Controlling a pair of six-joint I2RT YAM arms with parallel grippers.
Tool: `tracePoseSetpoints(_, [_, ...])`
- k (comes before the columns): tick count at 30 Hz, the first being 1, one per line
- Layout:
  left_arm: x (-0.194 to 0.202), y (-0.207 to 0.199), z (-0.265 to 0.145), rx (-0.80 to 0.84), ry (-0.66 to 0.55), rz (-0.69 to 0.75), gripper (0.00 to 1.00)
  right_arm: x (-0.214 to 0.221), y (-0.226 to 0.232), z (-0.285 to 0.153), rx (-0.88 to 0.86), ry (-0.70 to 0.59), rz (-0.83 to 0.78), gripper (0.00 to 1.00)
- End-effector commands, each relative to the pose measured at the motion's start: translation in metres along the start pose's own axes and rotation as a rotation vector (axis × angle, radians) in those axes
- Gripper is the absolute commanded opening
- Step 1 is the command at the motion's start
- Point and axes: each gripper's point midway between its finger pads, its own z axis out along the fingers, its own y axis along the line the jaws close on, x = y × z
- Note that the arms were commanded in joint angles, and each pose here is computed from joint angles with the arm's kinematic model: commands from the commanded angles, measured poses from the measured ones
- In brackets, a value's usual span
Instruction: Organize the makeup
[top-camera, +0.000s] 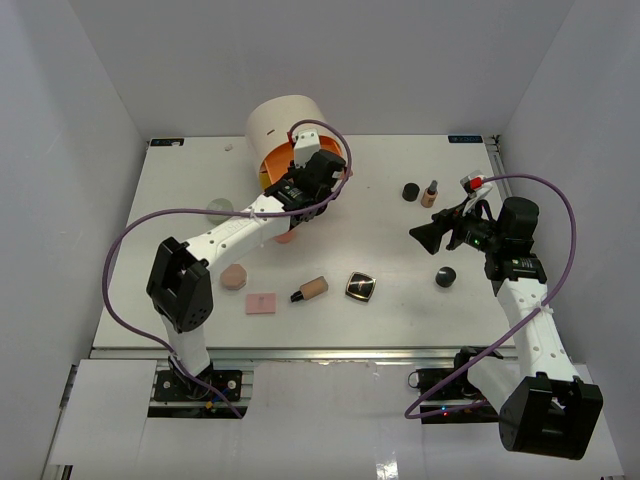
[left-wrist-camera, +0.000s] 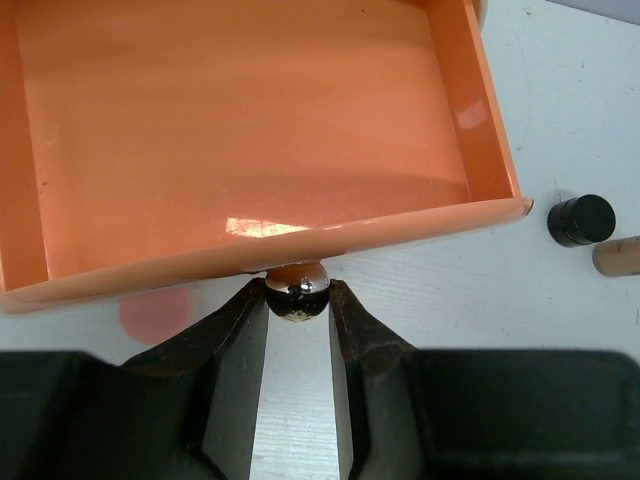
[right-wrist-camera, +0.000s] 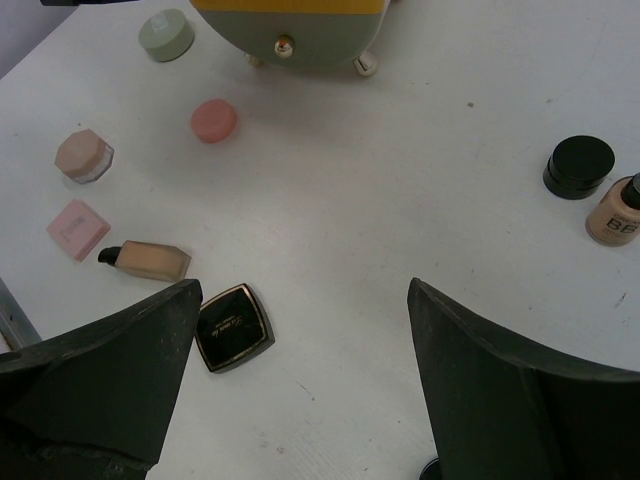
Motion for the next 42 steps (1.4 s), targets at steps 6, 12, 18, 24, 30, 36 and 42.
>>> tracePoseSetpoints(6, [-0.021, -0.016, -0.034, 0.149, -0.022, -0.042, 0.88, -0.021, 0.008, -0.002, -0.031, -0.041, -0.075, 0.9])
tracePoseSetpoints(12, [-0.022, -0.024, -0.05, 0.271, -0.02, 0.001, 0.98, -0.015, 0.024, -0.003, -0.141, -0.038, -0.125, 0.9])
tracePoseSetpoints(18, [-0.013, -0.04, -0.081, 0.484, 0.022, 0.101, 0.98, -0.005, 0.046, -0.006, -0.293, -0.038, -0.189, 0.9])
tracePoseSetpoints(24, [-0.003, -0.038, -0.139, 0.761, 0.01, 0.256, 0.98, 0.007, 0.035, -0.003, -0.268, 0.01, -0.213, 0.9])
tracePoseSetpoints(30, [-0.012, 0.002, -0.178, 0.785, -0.089, 0.311, 0.98, 0.034, -0.023, 0.005, -0.004, 0.195, -0.211, 0.9])
tracePoseSetpoints(36, [0.005, 0.044, -0.172, 0.678, -0.148, 0.342, 0.98, 0.038, -0.086, 0.01, 0.255, 0.307, -0.17, 0.9])
tracePoseSetpoints(42, [0.014, 0.064, -0.171, 0.631, -0.166, 0.363, 0.98, 0.03, -0.102, 0.041, 0.242, 0.356, -0.178, 0.9])
